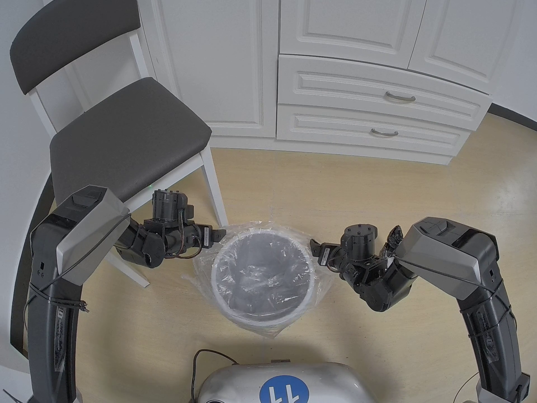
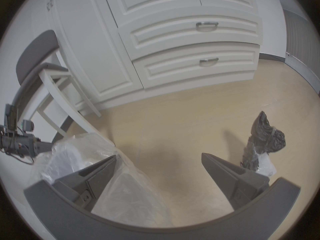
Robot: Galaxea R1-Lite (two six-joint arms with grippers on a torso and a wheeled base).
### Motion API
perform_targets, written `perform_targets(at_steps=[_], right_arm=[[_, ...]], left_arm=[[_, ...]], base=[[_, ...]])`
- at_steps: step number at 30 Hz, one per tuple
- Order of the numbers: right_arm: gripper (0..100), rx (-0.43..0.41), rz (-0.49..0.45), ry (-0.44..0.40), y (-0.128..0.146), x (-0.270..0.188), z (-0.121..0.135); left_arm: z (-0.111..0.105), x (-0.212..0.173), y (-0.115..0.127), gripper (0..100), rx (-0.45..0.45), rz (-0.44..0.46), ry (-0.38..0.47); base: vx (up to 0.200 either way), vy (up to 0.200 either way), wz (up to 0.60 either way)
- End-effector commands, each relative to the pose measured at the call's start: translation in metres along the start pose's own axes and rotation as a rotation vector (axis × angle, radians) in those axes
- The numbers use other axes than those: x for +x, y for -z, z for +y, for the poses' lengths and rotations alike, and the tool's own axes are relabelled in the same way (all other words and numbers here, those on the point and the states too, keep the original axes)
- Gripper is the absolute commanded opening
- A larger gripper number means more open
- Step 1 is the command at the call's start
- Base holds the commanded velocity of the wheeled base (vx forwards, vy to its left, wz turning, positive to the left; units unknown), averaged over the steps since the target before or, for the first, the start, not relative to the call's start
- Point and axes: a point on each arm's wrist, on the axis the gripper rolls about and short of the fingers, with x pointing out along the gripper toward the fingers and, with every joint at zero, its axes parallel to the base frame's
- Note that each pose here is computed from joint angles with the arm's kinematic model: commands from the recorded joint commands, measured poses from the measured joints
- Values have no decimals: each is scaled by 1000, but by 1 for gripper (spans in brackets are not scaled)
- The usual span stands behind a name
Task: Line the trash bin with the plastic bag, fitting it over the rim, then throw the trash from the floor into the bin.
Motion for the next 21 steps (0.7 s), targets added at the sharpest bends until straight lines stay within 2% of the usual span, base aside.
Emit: perform_targets(at_steps=[1, 7, 13, 16, 19, 21], right_arm=[[100, -21, 47, 20, -5, -6, -2], [100, -34, 82, 29, -4, -12, -4], [100, -3, 18, 4, -21, -16, 3], [100, -3, -14, -16, -32, -27, 8], [100, -19, -6, -38, -40, -46, 16], [100, -77, 21, -50, -41, -63, 21]], left_arm=[[5, -10, -5, 100, 8, 44, -15], [8, -23, -2, 100, 49, 136, -19], [8, -27, -6, 100, 60, 117, -16], [6, -36, -16, 100, 64, 92, -15], [1, -49, -21, 100, 77, 88, -7], [-5, -64, -25, 100, 97, 84, 1]], base=[[0, 0, 0], [0, 0, 0], [0, 0, 0], [0, 0, 0], [0, 0, 0], [0, 0, 0]])
